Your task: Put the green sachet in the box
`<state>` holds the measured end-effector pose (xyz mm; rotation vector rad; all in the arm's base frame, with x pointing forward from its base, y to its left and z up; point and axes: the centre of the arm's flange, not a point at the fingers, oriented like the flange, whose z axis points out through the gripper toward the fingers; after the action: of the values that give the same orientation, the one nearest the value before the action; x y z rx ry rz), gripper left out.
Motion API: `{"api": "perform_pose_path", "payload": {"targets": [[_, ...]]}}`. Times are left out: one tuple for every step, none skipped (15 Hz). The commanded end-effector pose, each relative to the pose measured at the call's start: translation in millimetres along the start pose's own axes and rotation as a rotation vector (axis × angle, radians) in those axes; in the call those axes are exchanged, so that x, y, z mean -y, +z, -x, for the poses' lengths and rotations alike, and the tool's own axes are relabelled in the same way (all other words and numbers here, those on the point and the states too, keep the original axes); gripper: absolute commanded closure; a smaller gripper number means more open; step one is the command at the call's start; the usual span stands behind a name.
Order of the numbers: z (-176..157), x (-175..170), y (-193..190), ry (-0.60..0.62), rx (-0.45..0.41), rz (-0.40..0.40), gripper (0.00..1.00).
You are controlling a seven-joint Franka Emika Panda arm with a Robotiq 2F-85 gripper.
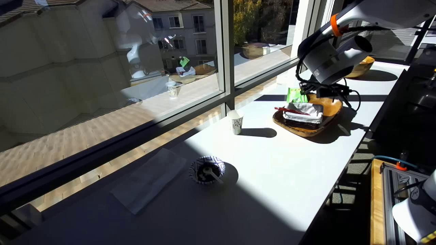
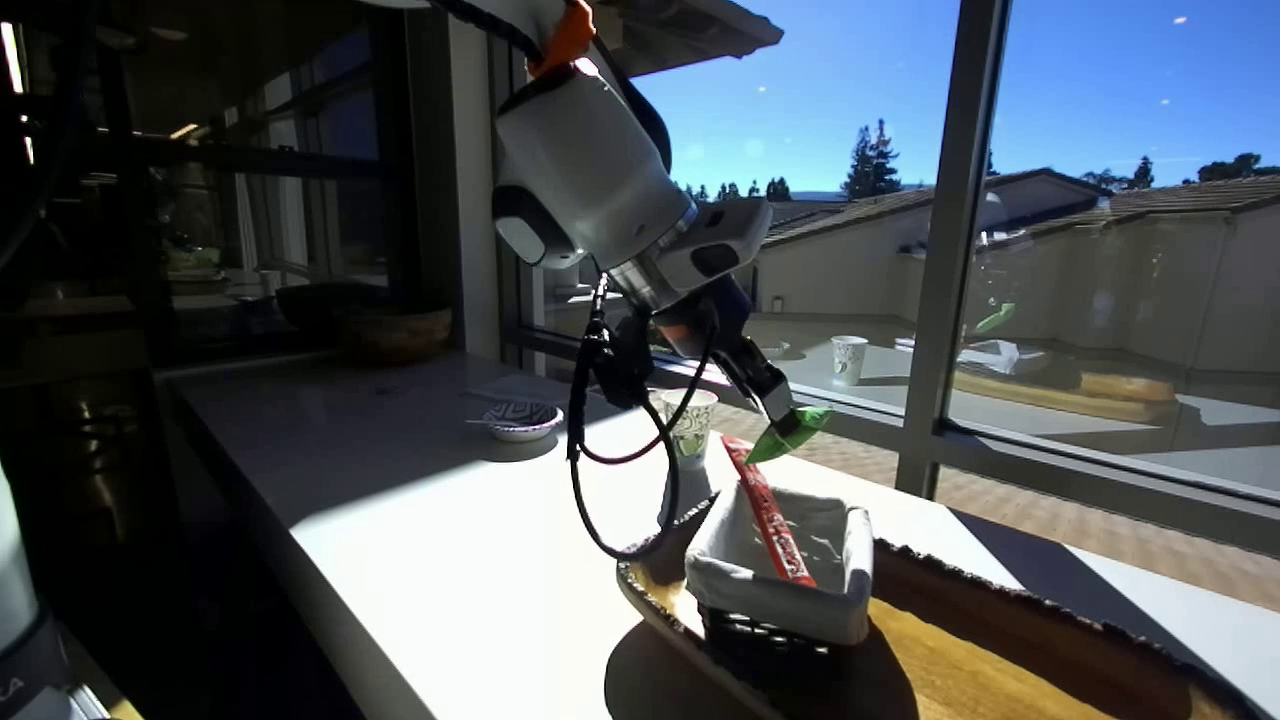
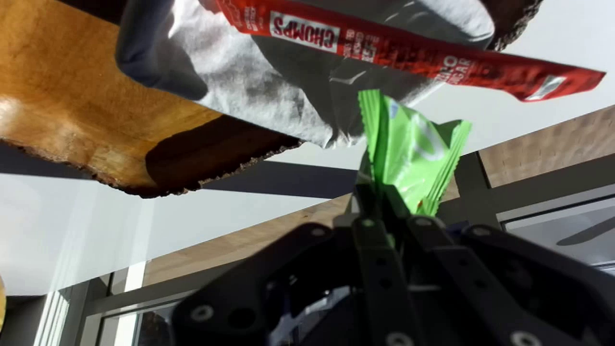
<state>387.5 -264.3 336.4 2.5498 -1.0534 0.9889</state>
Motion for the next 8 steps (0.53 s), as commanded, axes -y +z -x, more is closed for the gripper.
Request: {"api": "perform_pose_path", "payload": {"targets": [[36.2,-6.8,11.9,-0.067,-0.015,0.069,0.98],[36.6,-9.5,9.7,-0.068,-0.025,0.088,0.98],[35.3,-11.9,8.6,-0.078,-0.040,0.108,0.98],[34.1,-15.0,8.5,-0.090,-0.052,0.132,0.98],[33.5,-18.5,10.5,-0.101,-0.053,0.147,0.98],[33.2,-20.1,13.5,-0.115,-0.066,0.151,0.98],[34.1,-21.9,19.2,-0.135,-0.081,0.150,0.98],[36.3,-21.7,26.1,-0.143,-0.068,0.139,0.98]]}}
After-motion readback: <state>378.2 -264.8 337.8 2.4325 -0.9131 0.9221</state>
